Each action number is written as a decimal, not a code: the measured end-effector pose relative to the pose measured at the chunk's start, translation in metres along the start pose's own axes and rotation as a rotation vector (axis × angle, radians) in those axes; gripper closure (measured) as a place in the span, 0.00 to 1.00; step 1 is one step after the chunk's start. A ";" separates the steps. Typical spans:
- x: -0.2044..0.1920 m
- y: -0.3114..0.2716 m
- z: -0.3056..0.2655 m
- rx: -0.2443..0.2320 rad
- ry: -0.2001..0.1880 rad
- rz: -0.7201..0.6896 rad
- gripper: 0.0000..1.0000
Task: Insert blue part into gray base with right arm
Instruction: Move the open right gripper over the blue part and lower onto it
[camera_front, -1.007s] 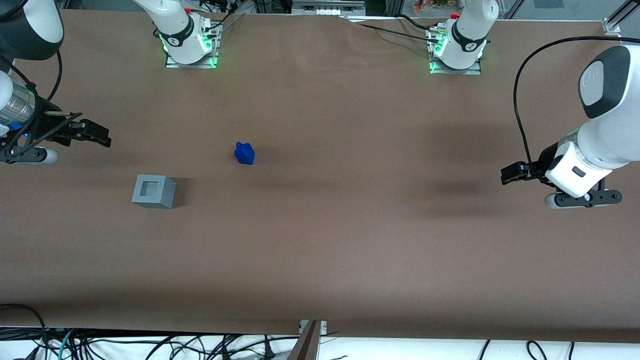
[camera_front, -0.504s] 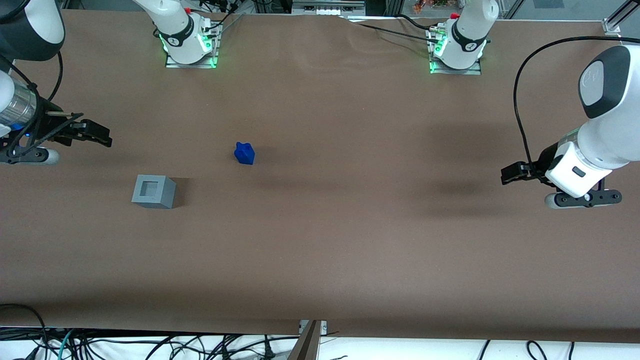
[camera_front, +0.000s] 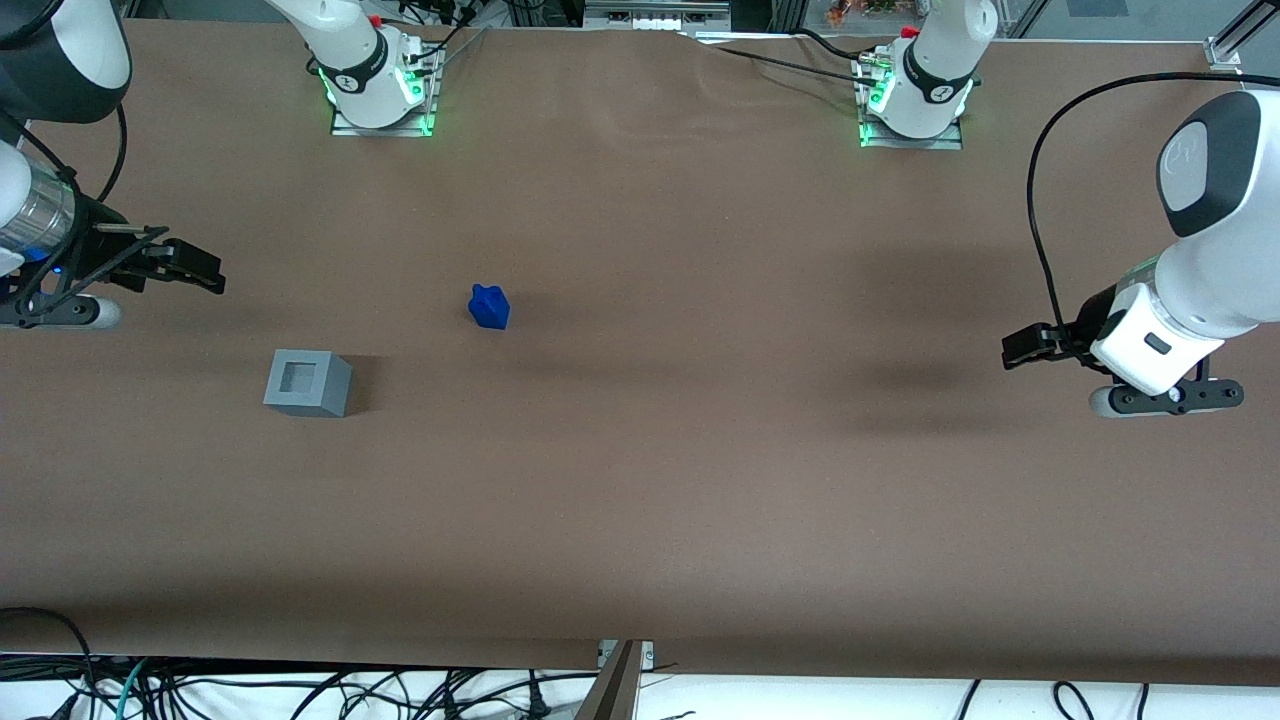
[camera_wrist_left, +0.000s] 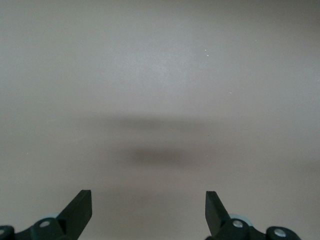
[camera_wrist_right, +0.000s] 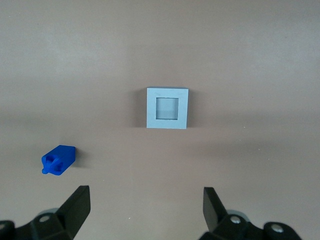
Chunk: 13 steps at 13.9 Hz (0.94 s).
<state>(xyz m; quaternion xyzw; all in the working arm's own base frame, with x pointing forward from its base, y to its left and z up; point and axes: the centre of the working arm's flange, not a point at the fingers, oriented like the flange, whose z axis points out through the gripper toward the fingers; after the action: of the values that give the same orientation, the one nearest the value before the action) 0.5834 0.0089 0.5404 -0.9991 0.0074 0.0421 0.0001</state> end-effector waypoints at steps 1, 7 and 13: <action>0.000 0.000 0.001 0.000 -0.005 0.000 0.00; 0.000 -0.013 0.012 0.000 -0.029 -0.021 0.00; 0.008 -0.097 0.066 -0.006 -0.067 0.016 0.00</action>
<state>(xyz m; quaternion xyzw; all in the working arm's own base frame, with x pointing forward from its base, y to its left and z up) 0.5871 0.1058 0.4739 -0.9970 0.0154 0.0755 -0.0028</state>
